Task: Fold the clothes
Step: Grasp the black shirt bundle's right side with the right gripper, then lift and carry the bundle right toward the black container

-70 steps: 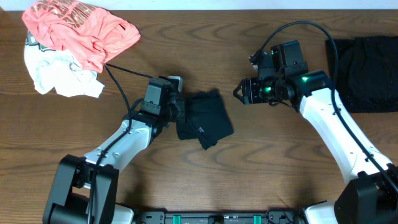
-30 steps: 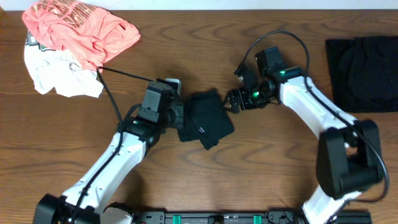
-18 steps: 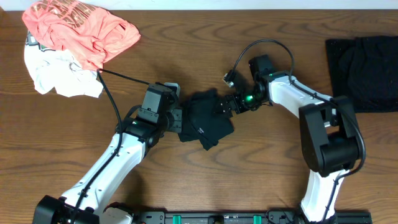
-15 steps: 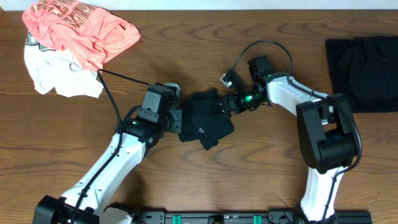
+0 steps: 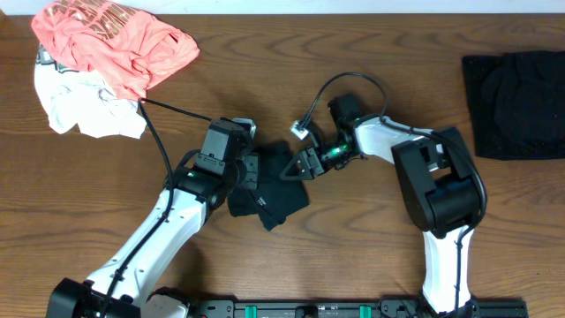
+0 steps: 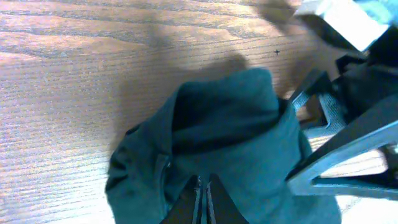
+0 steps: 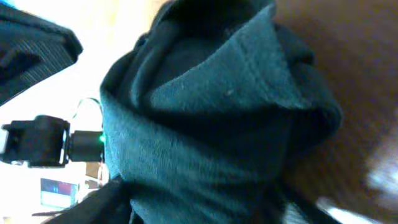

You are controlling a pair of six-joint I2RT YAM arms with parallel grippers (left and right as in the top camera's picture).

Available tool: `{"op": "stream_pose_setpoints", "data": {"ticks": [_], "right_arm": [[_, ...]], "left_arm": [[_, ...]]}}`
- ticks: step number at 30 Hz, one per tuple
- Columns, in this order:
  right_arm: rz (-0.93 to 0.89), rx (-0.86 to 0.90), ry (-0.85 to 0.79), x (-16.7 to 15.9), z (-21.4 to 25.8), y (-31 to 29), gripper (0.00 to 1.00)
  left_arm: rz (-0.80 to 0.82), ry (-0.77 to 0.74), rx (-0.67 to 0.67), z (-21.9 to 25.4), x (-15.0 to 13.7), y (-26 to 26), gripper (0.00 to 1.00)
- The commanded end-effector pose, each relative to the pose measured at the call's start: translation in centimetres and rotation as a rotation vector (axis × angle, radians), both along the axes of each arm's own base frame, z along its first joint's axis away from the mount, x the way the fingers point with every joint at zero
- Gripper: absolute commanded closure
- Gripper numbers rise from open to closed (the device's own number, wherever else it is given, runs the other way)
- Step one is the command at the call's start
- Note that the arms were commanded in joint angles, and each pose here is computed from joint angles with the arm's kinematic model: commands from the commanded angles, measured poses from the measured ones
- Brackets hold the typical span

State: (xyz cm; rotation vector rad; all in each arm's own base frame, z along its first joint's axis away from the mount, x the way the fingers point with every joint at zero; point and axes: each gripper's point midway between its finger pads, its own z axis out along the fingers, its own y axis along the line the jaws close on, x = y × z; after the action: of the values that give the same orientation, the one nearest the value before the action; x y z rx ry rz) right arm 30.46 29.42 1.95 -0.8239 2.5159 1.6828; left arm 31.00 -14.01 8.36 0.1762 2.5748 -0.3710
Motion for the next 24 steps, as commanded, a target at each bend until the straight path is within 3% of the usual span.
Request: {"op": "stream_pose_setpoints", "data": {"ticks": [1,5,8,19,24], "right_arm": [[0.018,0.012,0.019,-0.7,-0.3,0.4,0.57],[0.015,0.025,0.023,-0.6,-0.1,0.3,0.86],[-0.006,0.03,0.025,0.0,0.0,-0.3,0.99],[-0.167,0.058,0.05,4.0,0.5,-5.6,0.99],[-0.184,0.016,0.055,4.1,-0.1,-6.7,0.99]], "left_arm": [[-0.01,-0.044,0.001,1.2,0.3,0.0,0.94],[-0.008,-0.064,-0.003,1.9,0.3,0.1,0.94],[-0.008,-0.077,-0.009,2.4,0.3,0.1,0.94],[0.0,-0.021,-0.004,1.8,-0.9,0.4,0.94],[0.0,0.007,0.007,1.1,-1.2,0.5,0.94]]}}
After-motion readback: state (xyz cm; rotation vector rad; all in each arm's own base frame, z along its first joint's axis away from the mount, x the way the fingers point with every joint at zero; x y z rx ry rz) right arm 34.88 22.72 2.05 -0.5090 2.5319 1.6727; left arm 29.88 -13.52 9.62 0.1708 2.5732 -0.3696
